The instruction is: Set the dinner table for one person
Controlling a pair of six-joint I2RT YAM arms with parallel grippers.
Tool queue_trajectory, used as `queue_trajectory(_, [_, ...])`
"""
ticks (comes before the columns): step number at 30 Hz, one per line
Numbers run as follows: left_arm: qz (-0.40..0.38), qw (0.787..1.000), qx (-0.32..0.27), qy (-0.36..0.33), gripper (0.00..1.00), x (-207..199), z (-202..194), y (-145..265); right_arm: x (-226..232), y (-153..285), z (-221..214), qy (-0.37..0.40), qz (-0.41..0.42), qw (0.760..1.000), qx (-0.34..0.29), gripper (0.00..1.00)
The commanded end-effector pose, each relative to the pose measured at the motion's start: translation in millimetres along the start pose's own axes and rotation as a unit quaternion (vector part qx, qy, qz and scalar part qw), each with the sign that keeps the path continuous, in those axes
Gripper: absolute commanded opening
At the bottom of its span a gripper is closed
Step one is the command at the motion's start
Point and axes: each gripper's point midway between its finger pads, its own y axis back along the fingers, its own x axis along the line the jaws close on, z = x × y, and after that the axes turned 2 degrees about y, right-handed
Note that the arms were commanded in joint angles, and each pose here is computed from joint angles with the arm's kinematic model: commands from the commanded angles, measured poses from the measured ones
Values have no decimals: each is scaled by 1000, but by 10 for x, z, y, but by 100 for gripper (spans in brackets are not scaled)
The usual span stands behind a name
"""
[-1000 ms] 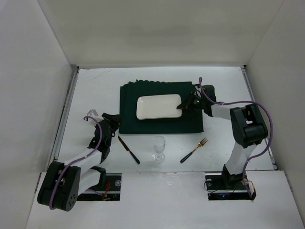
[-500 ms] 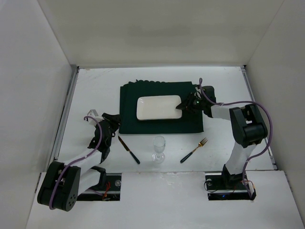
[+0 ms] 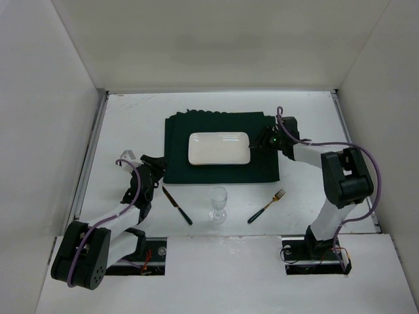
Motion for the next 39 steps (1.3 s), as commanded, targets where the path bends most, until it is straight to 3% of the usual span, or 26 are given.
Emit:
queue_trajectory(1, [-18, 1000, -16, 10, 42, -114, 76, -7, 138, 333, 525, 52, -41, 993, -95, 53])
queue_trajectory(5, [-17, 1000, -17, 6, 42, -114, 75, -14, 323, 716, 690, 98, -86, 979, -158, 58])
queue_trajectory(9, [-17, 1000, -18, 7, 43, -114, 90, -7, 722, 1203, 677, 156, -78, 958, -228, 60])
queue_trajectory(17, [-17, 1000, -19, 3, 43, -120, 82, -8, 1754, 2376, 47, 261, 87, 908, -315, 70])
queue_trajectory(21, [-15, 1000, -22, 3, 43, -113, 104, -15, 2139, 2899, -318, 282, 186, 886, -318, 79])
queue_trajectory(24, [-22, 1000, -22, 1, 43, -152, 99, 7, 2272, 2922, -624, 316, 209, 883, -277, 83])
queue_trajectory(27, [-16, 1000, -26, -5, 43, -138, 110, -10, 2293, 2716, -897, 369, 176, 883, -230, 83])
queue_trajectory(31, [-24, 999, -28, -3, 43, -170, 128, 12, 2419, 2596, -1246, 438, 162, 863, -192, 84])
queue_trajectory(39, [-21, 999, -25, -7, 43, -163, 110, -1, 2432, 2422, -1602, 477, 162, 852, -141, 88])
